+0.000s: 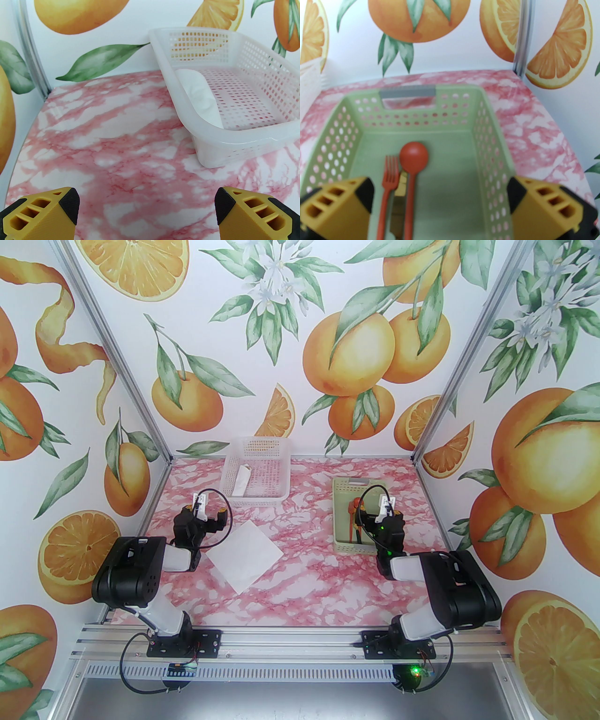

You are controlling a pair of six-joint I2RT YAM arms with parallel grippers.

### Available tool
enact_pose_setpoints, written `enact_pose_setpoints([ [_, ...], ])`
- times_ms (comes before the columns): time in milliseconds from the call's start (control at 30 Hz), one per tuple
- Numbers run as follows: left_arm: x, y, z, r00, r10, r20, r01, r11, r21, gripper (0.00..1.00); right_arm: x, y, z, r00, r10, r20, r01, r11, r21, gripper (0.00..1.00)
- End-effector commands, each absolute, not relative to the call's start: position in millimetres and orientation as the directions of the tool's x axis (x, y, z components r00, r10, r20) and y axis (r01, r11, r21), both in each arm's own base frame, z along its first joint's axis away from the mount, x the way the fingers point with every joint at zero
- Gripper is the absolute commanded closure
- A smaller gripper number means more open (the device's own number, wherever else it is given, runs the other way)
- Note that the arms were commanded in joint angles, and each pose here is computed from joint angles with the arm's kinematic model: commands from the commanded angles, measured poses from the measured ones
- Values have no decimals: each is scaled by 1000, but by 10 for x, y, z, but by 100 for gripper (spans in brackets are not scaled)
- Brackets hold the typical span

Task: Place the utensils on the paper napkin and roll it up

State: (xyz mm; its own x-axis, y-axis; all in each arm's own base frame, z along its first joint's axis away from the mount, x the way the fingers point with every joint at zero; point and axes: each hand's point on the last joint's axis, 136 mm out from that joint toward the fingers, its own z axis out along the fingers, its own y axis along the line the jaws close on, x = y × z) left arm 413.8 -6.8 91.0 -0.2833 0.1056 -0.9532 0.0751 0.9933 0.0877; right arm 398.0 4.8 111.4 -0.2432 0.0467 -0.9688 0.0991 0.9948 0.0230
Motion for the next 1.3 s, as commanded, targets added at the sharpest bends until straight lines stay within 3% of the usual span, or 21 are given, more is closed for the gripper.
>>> enact_pose_setpoints([
  [0,4189,-106,1052,-245,115,-963,86,992,96,0,4018,76,1153,-236,36,-971,90,996,15,0],
  [833,4133,-169,1072,-214,125,-969,123,987,100,0,3996,87,1163,-224,41,-974,76,997,25,0],
  [1067,3876,-62,1495,-107,109,-988,46,993,104,0,3834,50,1540,-175,48,-983,88,996,33,0],
  [1267,3697,-43,2013,-132,33,-991,24,999,30,0,3628,35,1866,-179,130,-975,102,988,113,0],
])
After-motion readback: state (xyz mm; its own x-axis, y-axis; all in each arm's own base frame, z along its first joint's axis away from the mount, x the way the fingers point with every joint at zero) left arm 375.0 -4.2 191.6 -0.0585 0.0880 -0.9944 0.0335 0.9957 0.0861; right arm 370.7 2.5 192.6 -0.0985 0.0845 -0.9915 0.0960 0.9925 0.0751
